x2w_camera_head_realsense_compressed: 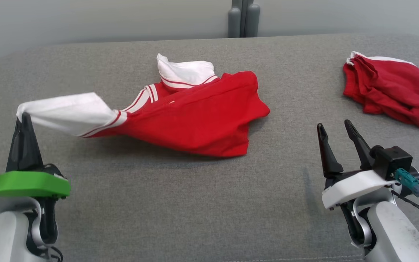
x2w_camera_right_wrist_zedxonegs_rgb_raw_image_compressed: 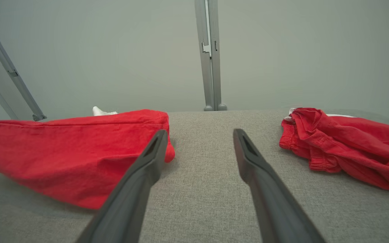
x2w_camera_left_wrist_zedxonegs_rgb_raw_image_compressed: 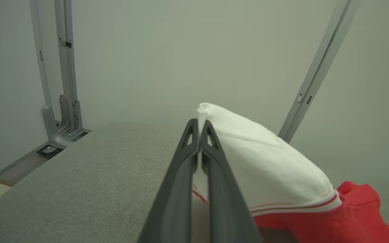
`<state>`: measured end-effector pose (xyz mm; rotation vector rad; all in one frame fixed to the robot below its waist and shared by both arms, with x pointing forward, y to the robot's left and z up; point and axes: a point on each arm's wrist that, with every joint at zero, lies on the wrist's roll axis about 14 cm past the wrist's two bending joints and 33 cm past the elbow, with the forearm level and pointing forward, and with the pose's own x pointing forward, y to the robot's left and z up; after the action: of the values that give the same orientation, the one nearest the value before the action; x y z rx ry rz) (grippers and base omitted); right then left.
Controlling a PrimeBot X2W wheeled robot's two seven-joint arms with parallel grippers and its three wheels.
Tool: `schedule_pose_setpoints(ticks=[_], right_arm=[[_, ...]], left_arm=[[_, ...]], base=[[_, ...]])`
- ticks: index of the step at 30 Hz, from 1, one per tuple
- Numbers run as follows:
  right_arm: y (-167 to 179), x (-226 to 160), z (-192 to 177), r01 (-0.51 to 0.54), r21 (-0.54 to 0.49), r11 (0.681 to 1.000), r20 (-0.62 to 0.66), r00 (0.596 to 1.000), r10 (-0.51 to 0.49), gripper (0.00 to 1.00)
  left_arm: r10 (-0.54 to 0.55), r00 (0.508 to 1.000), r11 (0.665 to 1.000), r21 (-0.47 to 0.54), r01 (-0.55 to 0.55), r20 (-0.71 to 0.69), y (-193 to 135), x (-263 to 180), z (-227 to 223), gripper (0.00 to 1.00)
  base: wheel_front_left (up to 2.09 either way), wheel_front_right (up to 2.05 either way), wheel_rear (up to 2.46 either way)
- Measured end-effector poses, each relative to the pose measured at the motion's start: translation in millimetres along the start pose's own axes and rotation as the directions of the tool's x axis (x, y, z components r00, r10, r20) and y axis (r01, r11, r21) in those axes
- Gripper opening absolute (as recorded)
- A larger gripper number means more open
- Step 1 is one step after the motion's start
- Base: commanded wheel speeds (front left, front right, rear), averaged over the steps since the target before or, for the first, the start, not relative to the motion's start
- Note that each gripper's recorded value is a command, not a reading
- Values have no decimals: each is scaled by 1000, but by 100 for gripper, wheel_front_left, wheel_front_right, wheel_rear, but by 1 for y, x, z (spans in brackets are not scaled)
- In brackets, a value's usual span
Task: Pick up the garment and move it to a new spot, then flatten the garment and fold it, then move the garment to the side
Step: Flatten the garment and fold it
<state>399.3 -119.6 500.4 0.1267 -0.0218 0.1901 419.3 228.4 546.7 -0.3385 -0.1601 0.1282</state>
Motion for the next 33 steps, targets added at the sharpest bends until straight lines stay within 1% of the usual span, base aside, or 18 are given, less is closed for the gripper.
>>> schedule_pose_setpoints(ticks=[3,5,9,12,14,17,21,25,29,33], right_arm=[[8,4,-1,-48,-5,999,-5,999,48,100],[16,11,-3,-100,-20,995,-25,995,100,100],[33,35,2,-207,-39,978,-53,977,205,100],[37,49,4,-248,-59,967,-72,967,244,100],[37,62,2,-279,-82,957,-109,957,270,100],[33,78,-7,-307,-121,944,-179,942,283,100],[34,95,-27,-344,-133,929,-275,914,299,100],[42,113,-43,-373,-99,923,-341,884,321,100],[40,129,-59,-380,-82,921,-403,858,318,100],[47,135,-82,-410,-56,910,-472,814,338,100]], left_arm=[[40,998,999,4,-40,-38,14,-15,-12,0],[64,996,998,-4,-65,-60,19,-24,-19,0],[113,987,994,0,-113,-111,34,-40,-35,0],[126,983,992,-4,-128,-130,36,-44,-42,0],[129,981,991,-19,-133,-144,32,-46,-48,0],[124,979,991,-35,-132,-164,25,-49,-57,0],[116,976,992,-34,-124,-182,19,-52,-64,0],[138,970,989,-28,-146,-199,23,-55,-70,0],[148,966,988,-19,-156,-210,24,-56,-74,0],[170,963,985,-5,-175,-207,30,-56,-74,0]], base=[[0,0,0],[0,0,0],[0,0,0],[0,0,0],[0,0,0],[0,0,0],[0,0,0],[0,0,0],[0,0,0],[0,0,0]])
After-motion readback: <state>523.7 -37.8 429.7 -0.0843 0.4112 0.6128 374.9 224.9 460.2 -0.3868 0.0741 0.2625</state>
